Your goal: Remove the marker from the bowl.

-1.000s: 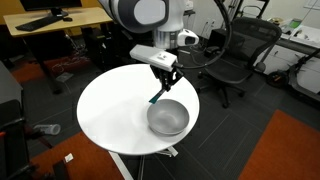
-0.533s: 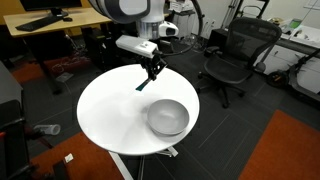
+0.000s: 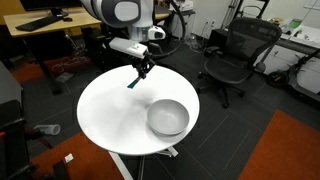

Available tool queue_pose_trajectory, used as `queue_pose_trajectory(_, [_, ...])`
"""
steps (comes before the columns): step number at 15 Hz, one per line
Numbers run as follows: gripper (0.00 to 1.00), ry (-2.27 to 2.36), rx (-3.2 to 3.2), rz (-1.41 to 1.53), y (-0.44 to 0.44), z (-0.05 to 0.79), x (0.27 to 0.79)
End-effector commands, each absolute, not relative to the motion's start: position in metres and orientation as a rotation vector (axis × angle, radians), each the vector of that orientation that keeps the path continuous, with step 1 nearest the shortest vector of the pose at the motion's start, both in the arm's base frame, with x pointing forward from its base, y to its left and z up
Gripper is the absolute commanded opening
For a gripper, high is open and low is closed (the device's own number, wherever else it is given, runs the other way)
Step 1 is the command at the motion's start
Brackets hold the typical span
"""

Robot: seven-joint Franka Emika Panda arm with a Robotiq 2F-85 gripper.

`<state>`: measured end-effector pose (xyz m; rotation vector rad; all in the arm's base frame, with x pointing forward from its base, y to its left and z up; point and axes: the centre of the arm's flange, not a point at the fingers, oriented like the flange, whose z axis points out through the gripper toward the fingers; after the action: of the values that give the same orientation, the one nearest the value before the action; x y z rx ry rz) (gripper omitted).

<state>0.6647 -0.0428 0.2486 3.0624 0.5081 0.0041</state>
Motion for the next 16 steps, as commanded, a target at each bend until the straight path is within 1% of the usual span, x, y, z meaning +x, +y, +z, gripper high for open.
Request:
queue_pose_trajectory(1, [0.05,0.514,3.055,-0.047,-0.038,0.23,0.673])
queue_pose_trajectory(10, [0.05,0.562,3.052,-0.068,-0.034,0.187,0.681])
queue_pose_trajectory(11, [0.44,0.557,3.052,-0.073,-0.033,0.185,0.682])
queue_pose_trajectory(12, [0.46,0.563,3.05,-0.078,-0.032,0.185,0.682])
queue_pose_trajectory(13, [0.51,0.561,3.047,-0.074,-0.032,0.186,0.682])
queue_pose_trajectory(16, [0.75,0.556,3.035,-0.058,-0.03,0.194,0.681])
